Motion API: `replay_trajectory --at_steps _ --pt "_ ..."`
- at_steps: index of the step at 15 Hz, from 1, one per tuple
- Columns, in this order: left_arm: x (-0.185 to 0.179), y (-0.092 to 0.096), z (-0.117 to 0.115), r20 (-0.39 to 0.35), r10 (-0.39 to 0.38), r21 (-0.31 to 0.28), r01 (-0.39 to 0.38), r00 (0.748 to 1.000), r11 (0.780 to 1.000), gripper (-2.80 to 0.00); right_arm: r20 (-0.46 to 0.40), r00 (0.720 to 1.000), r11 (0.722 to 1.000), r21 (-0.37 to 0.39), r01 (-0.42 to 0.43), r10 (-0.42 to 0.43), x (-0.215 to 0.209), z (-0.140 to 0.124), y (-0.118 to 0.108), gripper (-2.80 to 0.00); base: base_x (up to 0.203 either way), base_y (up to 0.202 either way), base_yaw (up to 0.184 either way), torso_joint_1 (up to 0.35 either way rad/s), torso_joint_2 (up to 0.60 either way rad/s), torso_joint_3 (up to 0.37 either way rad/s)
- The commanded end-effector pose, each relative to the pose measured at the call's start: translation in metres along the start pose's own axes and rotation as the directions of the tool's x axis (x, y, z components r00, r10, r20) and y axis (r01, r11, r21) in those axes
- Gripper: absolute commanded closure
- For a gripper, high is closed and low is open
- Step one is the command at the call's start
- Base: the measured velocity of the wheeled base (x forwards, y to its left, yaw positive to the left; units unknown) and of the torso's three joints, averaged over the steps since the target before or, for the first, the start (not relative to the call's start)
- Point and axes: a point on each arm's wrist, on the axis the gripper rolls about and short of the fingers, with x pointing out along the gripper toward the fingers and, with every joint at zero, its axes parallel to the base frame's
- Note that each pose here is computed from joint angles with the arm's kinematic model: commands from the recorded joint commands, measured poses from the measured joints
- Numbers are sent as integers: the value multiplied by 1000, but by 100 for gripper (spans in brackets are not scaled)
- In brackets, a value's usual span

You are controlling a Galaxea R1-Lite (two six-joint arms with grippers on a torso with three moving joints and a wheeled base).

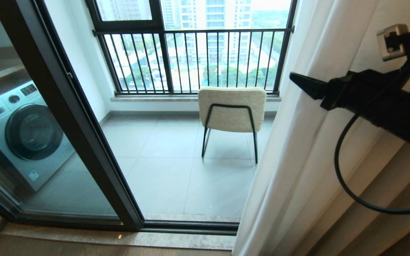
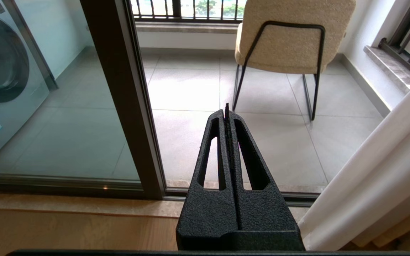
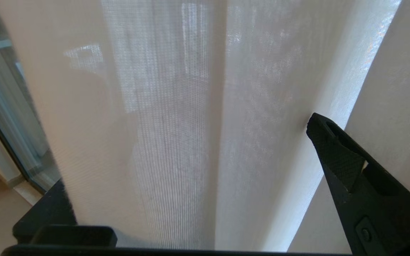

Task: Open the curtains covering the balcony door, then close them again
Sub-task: Close the inner curtains on both sides

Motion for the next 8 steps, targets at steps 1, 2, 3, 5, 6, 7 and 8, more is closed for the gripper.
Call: replay_trajectory --at_steps 1,2,3,5,6,7,8 --pt "0 0 0 1 -1 -1 1 1000 1000 0 8 1000 1000 0 10 -10 2 -2 0 -280 0 0 0 0 0 0" --pt "0 0 0 1 0 -1 0 1000 1000 0 6 1000 1000 1 22 -22 2 -2 -1 -280 0 0 0 0 0 0" --pt "0 0 0 1 1 -1 -1 1000 1000 0 6 1000 1000 2 30 -30 1 -3 -1 -280 0 0 0 0 0 0" --pt "0 0 0 1 1 -1 -1 1000 1000 0 4 999 999 0 38 -38 2 -3 -2 -280 0 0 0 0 0 0" --pt "0 0 0 1 0 -1 0 1000 1000 0 6 999 999 -3 50 -50 3 -5 -2 -280 0 0 0 0 0 0" --pt "0 0 0 1 0 -1 0 1000 1000 0 15 998 998 -2 58 -58 4 -5 -2 0 0 0 0 0 0 0" --pt "0 0 0 1 0 -1 0 1000 1000 0 30 998 998 -1 60 -60 5 -5 -3 0 0 0 0 0 0 0"
